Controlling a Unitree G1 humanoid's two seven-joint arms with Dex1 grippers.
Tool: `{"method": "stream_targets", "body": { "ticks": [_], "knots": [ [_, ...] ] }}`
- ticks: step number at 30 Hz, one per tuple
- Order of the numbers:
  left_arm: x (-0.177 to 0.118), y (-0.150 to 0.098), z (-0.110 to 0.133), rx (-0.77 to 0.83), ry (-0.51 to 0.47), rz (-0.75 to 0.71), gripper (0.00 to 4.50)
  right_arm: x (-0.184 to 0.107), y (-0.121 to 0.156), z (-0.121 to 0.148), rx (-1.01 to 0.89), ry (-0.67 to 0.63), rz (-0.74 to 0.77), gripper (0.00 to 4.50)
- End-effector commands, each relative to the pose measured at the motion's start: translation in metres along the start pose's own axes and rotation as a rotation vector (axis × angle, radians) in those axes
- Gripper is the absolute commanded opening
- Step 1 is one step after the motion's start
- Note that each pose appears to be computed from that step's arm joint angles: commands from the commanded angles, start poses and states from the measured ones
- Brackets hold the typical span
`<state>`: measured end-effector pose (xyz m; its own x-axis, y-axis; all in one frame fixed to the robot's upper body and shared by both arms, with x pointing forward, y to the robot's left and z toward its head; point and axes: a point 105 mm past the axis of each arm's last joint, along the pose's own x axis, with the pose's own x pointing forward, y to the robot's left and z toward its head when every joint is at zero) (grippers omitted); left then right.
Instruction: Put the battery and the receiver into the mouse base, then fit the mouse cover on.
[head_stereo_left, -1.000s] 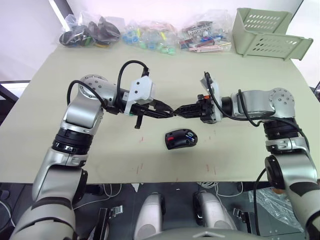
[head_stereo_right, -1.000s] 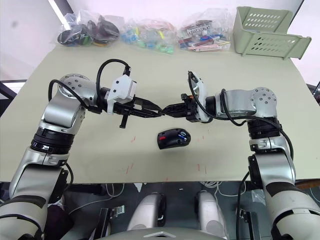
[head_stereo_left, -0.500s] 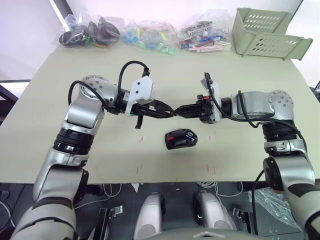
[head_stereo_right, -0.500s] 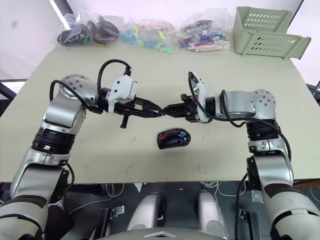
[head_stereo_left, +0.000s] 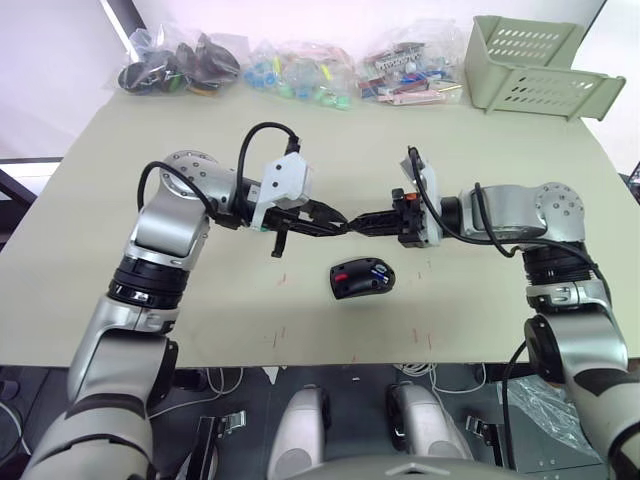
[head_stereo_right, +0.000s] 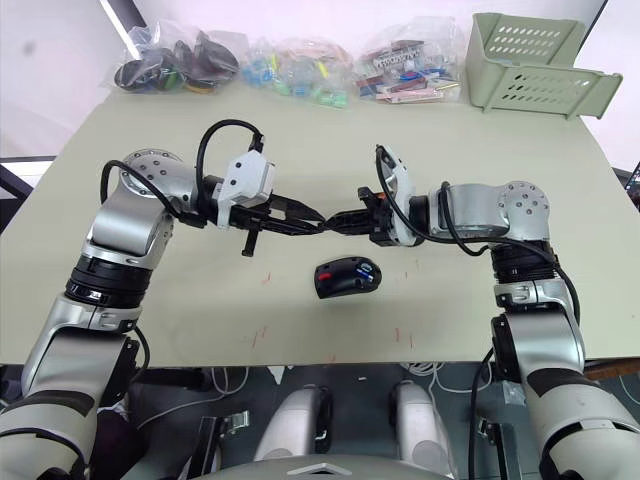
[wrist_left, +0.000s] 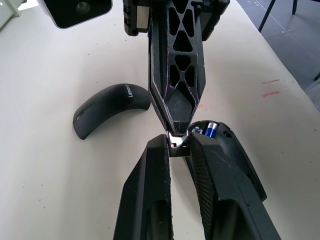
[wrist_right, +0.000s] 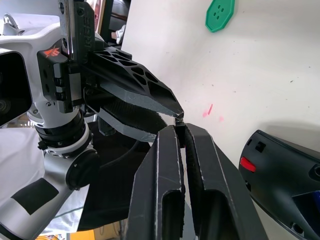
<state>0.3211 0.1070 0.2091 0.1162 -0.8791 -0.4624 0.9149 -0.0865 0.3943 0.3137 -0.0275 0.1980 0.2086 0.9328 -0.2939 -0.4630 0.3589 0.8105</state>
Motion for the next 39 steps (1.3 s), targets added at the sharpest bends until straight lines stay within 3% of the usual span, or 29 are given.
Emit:
{"method": "stream_targets", "body": {
  "ticks": [1,10,11,13,18,21,28,33,39],
  "knots": [
    [-0.003,0.004,0.007,0.030,-0.009,0.018,0.35,-0.005,0.012,0.004,-0.034,-0.029,0.041,0.07],
    [-0.005,0.002,0.007,0.020,-0.026,0.004,0.35,-0.006,0.012,0.005,-0.035,-0.034,0.043,0.07],
    [-0.006,0.003,0.008,-0.002,-0.037,0.015,1.00,-0.007,0.012,0.005,-0.036,-0.035,0.042,0.00],
    [-0.009,0.005,0.005,-0.035,-0.035,0.043,1.46,-0.009,0.012,0.006,-0.042,-0.041,0.038,0.00],
    [-0.014,-0.001,0.000,-0.117,-0.040,0.067,3.58,-0.017,0.011,0.005,-0.082,-0.037,0.010,0.00],
    [-0.015,-0.009,-0.005,-0.180,-0.046,0.091,4.42,-0.026,0.013,-0.001,-0.170,0.001,-0.039,0.00],
    [-0.010,-0.032,-0.022,-0.266,-0.038,0.133,4.42,-0.050,0.027,-0.004,-0.518,0.115,-0.263,0.00],
    [-0.004,-0.048,-0.030,-0.288,-0.028,0.132,4.42,-0.052,0.046,0.001,-0.760,0.276,-0.392,0.00],
    [0.005,-0.057,-0.033,-0.300,-0.026,0.124,4.42,-0.052,0.057,-0.001,-0.788,0.515,-0.439,0.00]
  ]
}}
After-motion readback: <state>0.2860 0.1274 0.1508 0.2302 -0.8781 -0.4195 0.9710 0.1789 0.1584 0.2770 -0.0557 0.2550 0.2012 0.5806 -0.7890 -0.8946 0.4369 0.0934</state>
